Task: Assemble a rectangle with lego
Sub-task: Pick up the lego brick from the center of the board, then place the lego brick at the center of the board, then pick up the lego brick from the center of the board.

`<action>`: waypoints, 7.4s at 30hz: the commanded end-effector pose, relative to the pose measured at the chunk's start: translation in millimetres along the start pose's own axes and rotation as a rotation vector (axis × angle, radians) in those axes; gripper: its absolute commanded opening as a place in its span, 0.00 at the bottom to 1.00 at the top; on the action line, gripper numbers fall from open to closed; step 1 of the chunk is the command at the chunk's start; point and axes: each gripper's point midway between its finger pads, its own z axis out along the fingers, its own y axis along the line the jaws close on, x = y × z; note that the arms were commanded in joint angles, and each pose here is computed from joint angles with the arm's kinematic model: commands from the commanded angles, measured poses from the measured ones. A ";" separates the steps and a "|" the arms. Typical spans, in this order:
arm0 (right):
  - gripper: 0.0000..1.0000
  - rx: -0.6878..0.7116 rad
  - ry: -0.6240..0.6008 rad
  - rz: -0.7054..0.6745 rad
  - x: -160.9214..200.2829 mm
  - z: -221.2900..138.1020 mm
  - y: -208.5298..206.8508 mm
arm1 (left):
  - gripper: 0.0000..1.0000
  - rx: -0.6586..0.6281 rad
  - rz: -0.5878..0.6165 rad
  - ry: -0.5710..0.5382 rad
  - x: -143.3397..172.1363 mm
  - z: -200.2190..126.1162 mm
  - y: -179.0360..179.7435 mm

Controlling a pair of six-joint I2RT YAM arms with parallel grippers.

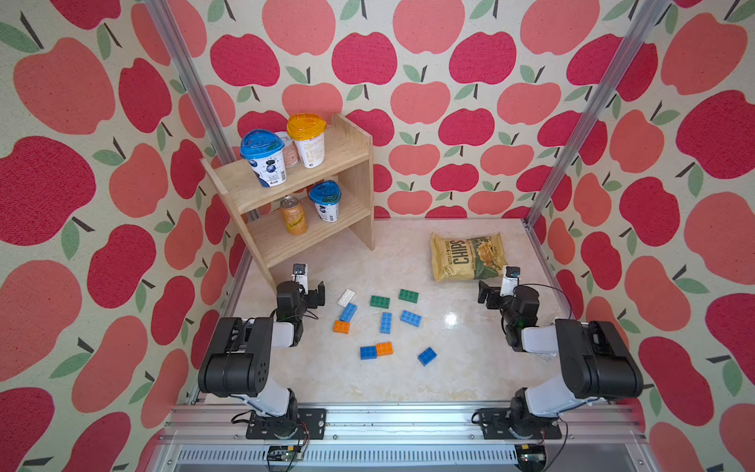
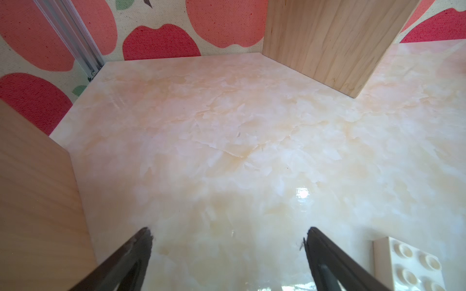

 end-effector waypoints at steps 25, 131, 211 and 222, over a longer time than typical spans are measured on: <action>1.00 -0.004 -0.018 -0.013 -6.1 1.7 0.0 | 0.97 -0.009 0.005 -0.009 -1.3 0.6 1.2; 0.29 0.117 1.184 0.200 135.1 -163.0 232.3 | 0.97 0.065 -0.306 -0.138 -111.7 -105.0 -30.4; 0.76 -0.269 1.021 -0.236 33.7 -147.0 279.5 | 0.97 -0.117 -0.583 0.006 -116.5 -125.7 3.3; 0.81 -0.685 0.955 -0.678 71.6 -175.0 396.8 | 0.97 -0.288 -0.632 -0.017 -143.1 -170.6 37.3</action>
